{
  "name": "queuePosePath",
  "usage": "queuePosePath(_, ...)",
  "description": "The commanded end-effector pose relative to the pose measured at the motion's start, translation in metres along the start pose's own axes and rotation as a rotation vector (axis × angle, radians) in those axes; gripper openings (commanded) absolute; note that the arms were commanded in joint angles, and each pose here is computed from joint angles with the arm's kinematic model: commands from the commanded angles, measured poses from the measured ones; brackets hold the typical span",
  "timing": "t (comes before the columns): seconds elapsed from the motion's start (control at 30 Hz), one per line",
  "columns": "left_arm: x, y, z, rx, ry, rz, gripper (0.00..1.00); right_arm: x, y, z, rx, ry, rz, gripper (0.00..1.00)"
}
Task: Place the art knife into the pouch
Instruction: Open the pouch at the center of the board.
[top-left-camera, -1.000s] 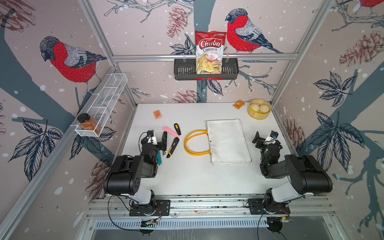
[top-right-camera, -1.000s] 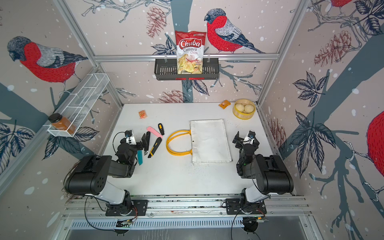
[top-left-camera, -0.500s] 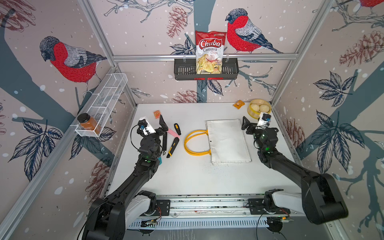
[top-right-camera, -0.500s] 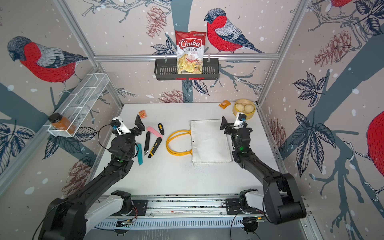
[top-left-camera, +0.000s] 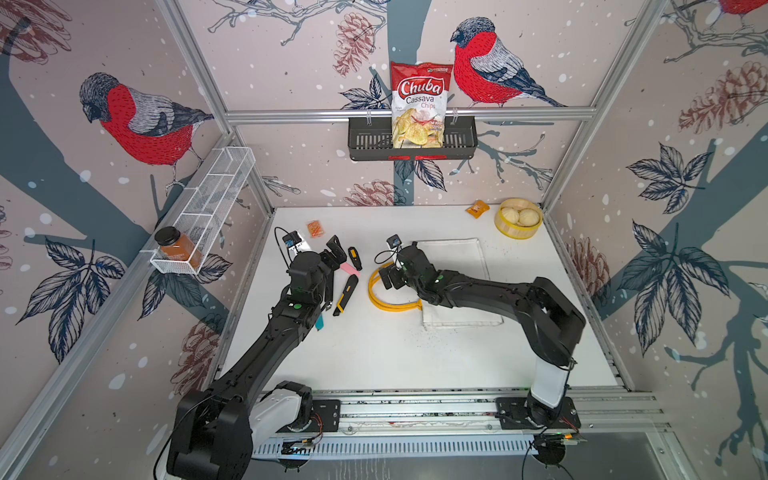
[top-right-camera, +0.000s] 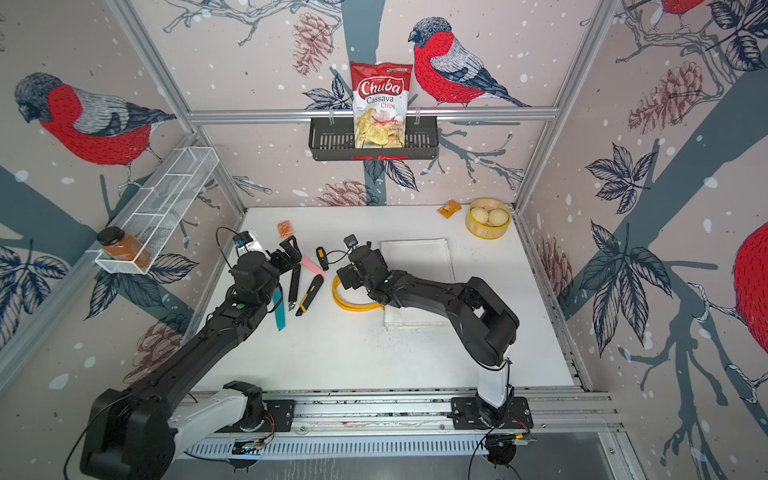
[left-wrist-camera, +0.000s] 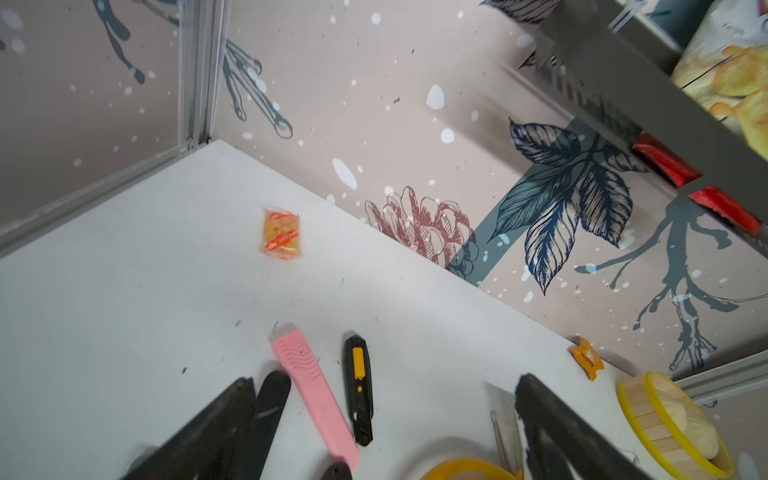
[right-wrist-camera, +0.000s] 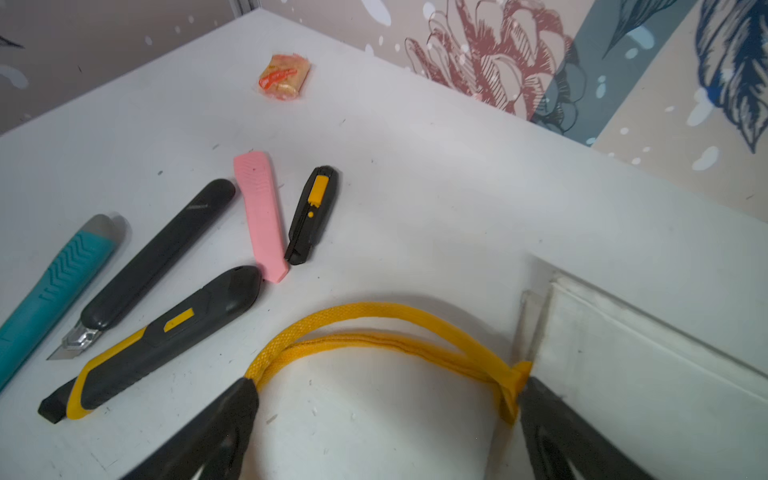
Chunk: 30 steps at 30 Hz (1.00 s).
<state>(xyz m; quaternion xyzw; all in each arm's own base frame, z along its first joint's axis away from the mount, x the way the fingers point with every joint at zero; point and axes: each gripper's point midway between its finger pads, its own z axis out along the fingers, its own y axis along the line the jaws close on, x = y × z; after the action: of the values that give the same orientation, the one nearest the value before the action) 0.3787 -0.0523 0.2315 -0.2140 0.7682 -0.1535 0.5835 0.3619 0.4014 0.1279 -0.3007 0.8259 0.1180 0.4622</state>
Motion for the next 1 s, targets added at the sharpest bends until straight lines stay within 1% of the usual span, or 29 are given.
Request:
queuePosePath(0.0, 0.030, 0.006, 0.004, -0.037, 0.149, -0.039, 0.98, 0.012, 0.008, 0.009, 0.004, 0.063, -0.003, 1.00)
queuePosePath(0.13, 0.048, 0.007, 0.006, -0.040, 0.238, -0.048, 0.98, 0.015, 0.027, 0.012, -0.076, 0.083, -0.004, 0.96)
queuePosePath(0.27, 0.054, 0.015, 0.003, -0.071, 0.261, -0.050, 0.97, 0.015, 0.050, 0.010, -0.200, 0.111, 0.024, 0.90)
queuePosePath(0.37, 0.054, 0.021, 0.000, -0.090, 0.260, -0.051, 0.98, 0.019, 0.073, 0.008, -0.327, 0.160, 0.039, 0.80)
queuePosePath(0.43, 0.053, 0.021, 0.000, -0.079, 0.270, -0.056, 0.98, 0.025, 0.086, 0.008, -0.396, 0.215, 0.047, 0.75)
queuePosePath(0.53, 0.054, 0.021, 0.002, -0.063, 0.291, -0.061, 0.98, 0.037, 0.090, 0.013, -0.405, 0.284, 0.055, 0.73)
queuePosePath(0.6, 0.055, 0.021, 0.003, -0.060, 0.299, -0.059, 0.97, 0.043, 0.088, 0.014, -0.396, 0.310, 0.067, 0.67)
queuePosePath(0.77, 0.060, 0.029, 0.006, -0.101, 0.314, -0.033, 0.97, 0.059, 0.082, 0.017, -0.365, 0.344, 0.088, 0.64)
queuePosePath(0.87, 0.064, 0.033, 0.009, -0.127, 0.344, -0.006, 0.98, 0.064, 0.083, 0.020, -0.385, 0.354, 0.105, 0.60)
queuePosePath(0.97, 0.066, 0.032, 0.011, -0.135, 0.363, -0.002, 0.98, 0.068, 0.086, 0.024, -0.397, 0.364, 0.112, 0.59)
